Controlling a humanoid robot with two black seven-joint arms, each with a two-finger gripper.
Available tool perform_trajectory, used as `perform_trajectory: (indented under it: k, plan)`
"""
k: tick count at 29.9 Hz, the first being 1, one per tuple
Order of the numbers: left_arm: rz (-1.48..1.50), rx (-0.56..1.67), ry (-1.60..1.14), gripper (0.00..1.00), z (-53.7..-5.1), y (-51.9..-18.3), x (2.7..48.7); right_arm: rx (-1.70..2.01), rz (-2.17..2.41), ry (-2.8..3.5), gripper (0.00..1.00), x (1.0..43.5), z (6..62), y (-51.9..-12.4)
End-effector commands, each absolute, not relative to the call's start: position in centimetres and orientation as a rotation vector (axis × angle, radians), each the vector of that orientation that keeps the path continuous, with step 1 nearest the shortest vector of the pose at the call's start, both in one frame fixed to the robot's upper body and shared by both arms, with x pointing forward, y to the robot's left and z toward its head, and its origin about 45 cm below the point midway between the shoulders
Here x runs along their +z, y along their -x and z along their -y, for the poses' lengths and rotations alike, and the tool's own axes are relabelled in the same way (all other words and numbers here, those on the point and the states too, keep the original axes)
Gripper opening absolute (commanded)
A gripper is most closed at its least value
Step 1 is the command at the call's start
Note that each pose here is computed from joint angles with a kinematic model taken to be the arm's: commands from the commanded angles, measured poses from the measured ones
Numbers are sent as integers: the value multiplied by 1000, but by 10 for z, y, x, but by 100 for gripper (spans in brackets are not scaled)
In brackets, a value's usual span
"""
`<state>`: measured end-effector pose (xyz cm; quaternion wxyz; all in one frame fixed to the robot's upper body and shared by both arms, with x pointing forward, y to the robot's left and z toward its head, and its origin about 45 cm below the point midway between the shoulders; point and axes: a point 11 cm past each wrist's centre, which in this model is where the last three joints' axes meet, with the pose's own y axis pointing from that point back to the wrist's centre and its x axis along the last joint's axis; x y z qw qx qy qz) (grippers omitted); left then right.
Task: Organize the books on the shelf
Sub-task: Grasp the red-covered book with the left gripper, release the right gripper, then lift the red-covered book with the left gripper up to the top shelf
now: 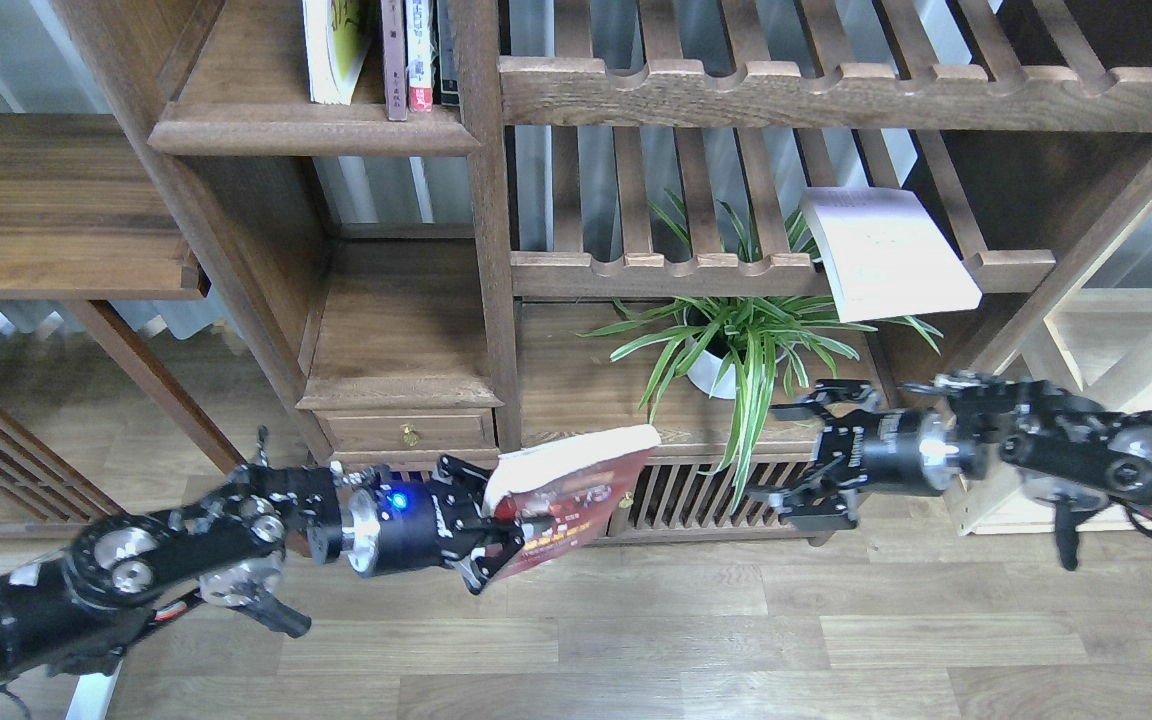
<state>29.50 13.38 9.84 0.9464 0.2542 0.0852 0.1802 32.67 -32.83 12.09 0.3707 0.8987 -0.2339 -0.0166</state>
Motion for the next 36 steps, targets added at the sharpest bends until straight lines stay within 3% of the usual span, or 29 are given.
perform_trajectory:
  k: [1,10,20,27,36]
  plan:
    - [-183,382,-503,0,-152,-302,114,-78,697,-2231,100,117,370,-317]
    - [-196,431,-475,0,-205,-315,158,-191,875,-2011,100,93,465,-267]
    - [-190,654,-407,0,-283,-352,219,-99,991,-1755,100,67,521,-214]
    - [-119,820,-348,0,-341,-369,278,-35,1047,-1669,100,58,533,-184]
    - [-98,891,-261,0,-362,-373,333,-15,1052,-1654,100,52,529,-167]
